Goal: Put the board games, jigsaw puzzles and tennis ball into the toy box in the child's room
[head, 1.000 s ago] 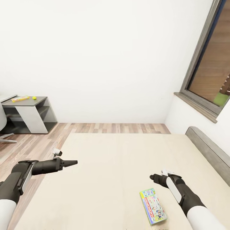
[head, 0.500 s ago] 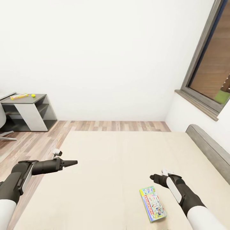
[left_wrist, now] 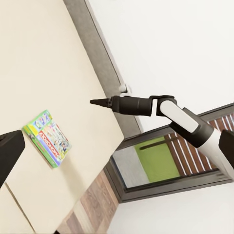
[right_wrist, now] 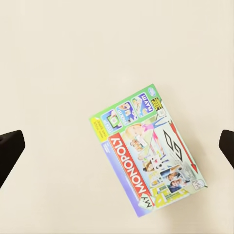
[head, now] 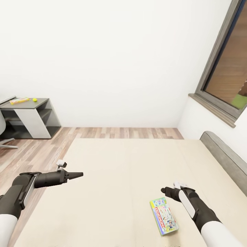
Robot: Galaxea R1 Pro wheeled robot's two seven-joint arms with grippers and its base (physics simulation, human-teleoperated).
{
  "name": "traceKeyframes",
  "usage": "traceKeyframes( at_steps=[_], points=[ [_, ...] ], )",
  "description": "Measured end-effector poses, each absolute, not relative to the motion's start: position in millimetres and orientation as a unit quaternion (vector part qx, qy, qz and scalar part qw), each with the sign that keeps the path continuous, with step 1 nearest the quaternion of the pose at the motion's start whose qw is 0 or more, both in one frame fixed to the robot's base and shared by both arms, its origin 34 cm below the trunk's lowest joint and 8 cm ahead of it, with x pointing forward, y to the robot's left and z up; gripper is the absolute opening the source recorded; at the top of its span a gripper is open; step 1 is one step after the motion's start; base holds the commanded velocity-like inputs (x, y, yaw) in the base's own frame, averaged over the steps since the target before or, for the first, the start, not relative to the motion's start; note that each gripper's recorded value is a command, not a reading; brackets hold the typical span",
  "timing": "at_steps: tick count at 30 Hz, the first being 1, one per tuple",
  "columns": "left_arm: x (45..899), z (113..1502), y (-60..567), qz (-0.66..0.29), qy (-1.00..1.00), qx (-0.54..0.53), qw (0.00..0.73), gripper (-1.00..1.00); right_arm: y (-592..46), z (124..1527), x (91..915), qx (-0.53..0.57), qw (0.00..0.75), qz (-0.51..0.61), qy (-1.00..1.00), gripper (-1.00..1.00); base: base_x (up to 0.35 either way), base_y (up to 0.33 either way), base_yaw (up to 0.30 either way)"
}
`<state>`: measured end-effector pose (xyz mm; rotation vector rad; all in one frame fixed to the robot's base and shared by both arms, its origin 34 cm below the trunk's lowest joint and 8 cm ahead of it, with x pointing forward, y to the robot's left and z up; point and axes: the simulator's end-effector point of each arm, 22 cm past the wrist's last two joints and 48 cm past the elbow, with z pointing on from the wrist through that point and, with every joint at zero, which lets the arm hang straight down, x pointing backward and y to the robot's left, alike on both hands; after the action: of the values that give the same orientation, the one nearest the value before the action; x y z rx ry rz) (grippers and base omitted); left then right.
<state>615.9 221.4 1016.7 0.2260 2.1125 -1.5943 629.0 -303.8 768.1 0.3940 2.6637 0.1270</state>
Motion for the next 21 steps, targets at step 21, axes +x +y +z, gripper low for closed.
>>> traceKeyframes(
  at_steps=[21],
  points=[
    [616.4,999.4,222.0,-0.584,0.776,0.072,0.228,1.00,-303.5,797.3,683.6,0.136,0.229,0.055,0.962,1.00,0.000,0.000,0.000]
  ],
)
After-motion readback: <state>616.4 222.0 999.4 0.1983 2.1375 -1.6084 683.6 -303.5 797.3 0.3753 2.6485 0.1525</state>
